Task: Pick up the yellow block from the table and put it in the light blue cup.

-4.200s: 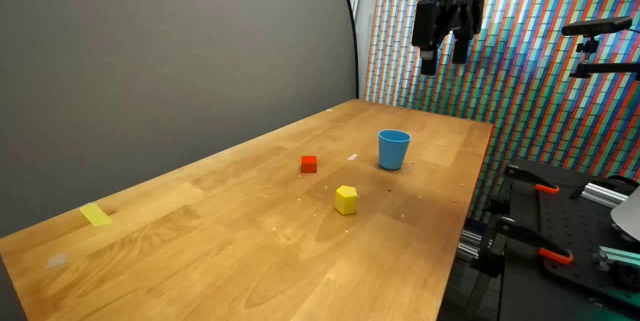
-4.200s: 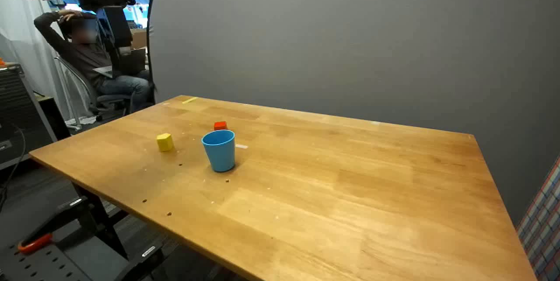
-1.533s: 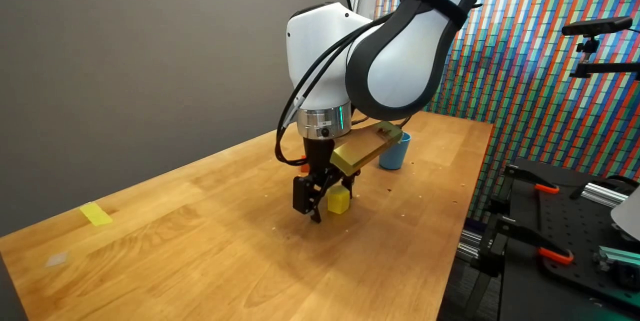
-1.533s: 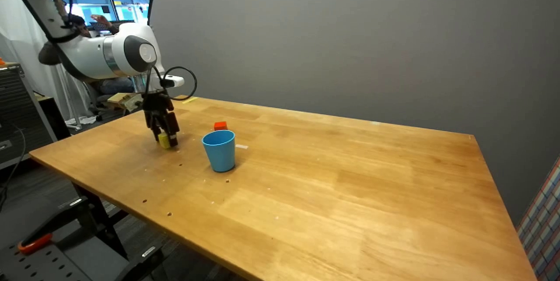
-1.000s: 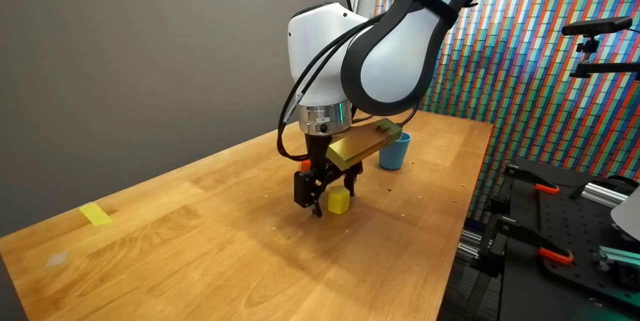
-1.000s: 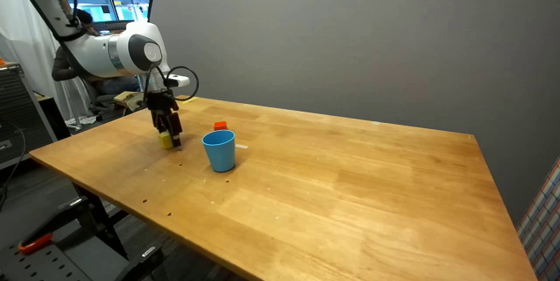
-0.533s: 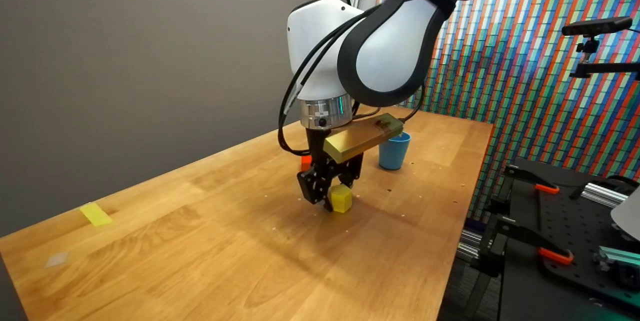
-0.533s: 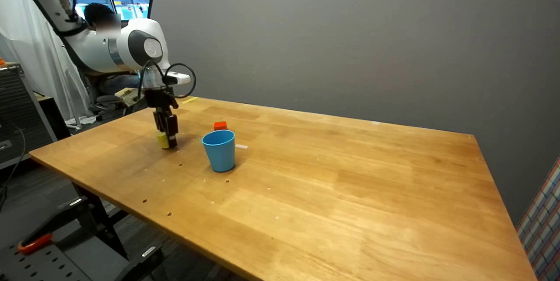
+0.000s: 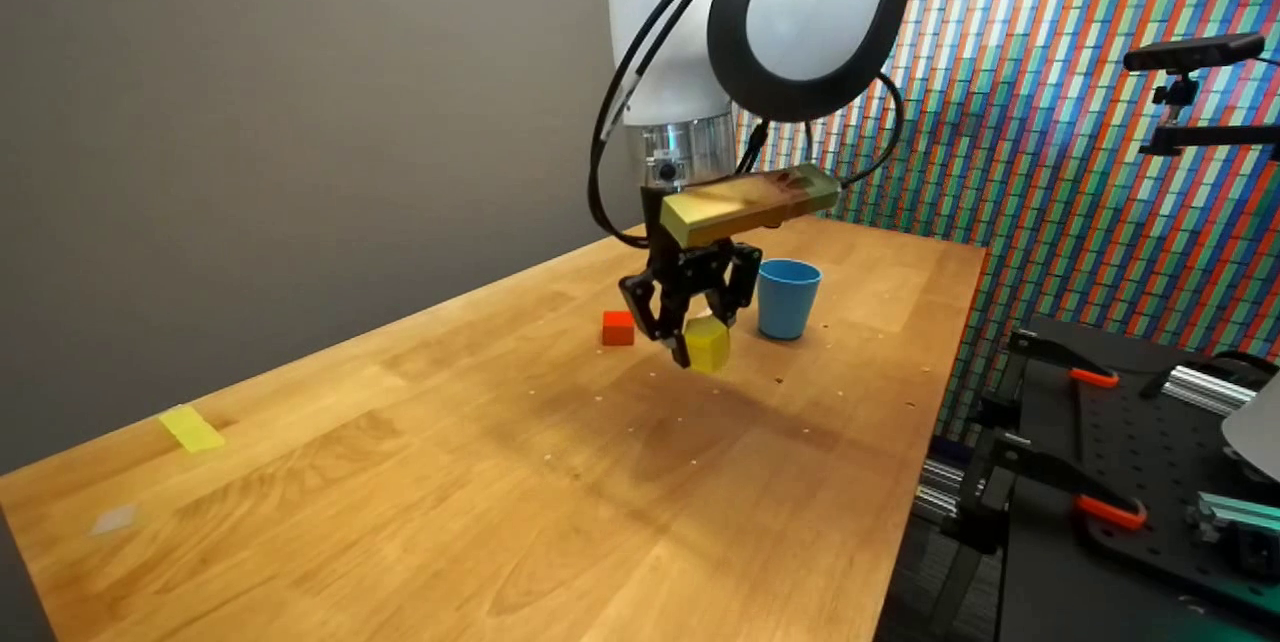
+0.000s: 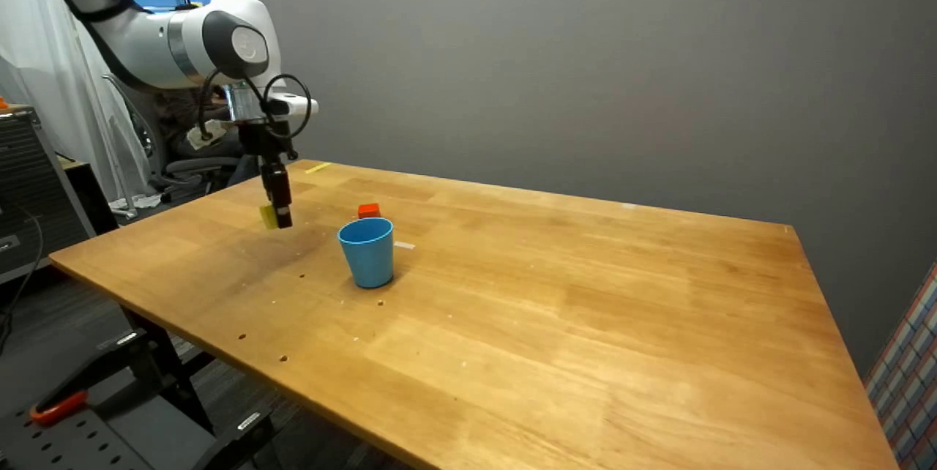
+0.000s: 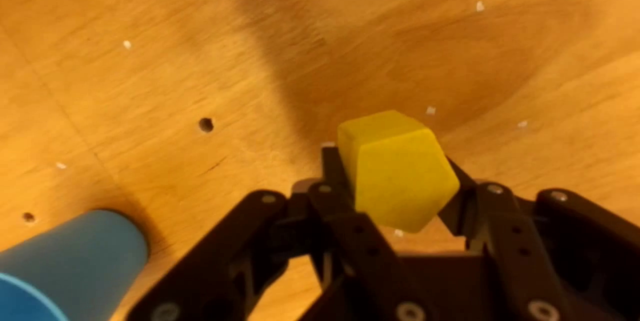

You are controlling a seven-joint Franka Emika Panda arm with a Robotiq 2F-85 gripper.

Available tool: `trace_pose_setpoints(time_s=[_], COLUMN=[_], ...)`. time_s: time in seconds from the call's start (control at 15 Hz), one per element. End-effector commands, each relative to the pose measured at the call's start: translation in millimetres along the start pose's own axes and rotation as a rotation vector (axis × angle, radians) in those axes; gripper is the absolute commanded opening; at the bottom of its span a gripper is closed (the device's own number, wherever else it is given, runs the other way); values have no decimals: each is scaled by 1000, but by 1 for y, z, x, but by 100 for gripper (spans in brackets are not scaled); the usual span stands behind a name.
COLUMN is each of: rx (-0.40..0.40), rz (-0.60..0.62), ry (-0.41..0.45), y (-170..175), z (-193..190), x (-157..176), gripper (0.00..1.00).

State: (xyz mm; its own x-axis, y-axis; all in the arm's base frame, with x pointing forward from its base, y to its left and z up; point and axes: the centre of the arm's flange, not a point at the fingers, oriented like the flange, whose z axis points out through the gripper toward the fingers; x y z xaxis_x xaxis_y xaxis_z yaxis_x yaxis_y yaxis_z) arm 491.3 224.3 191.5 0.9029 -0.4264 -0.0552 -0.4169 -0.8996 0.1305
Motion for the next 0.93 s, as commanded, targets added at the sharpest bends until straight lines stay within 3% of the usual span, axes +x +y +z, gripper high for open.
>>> trace_pose_setpoints(time_s=[0.0,0.27,0.53,0.87], rx=[19,7,-43,-75], rz=[181,380,558,643], ry=[67,159,207,181], y=[61,116,156,172], z=[-52,-70,-60,-43], x=[2,33,63,76], gripper=[20,20,20,20])
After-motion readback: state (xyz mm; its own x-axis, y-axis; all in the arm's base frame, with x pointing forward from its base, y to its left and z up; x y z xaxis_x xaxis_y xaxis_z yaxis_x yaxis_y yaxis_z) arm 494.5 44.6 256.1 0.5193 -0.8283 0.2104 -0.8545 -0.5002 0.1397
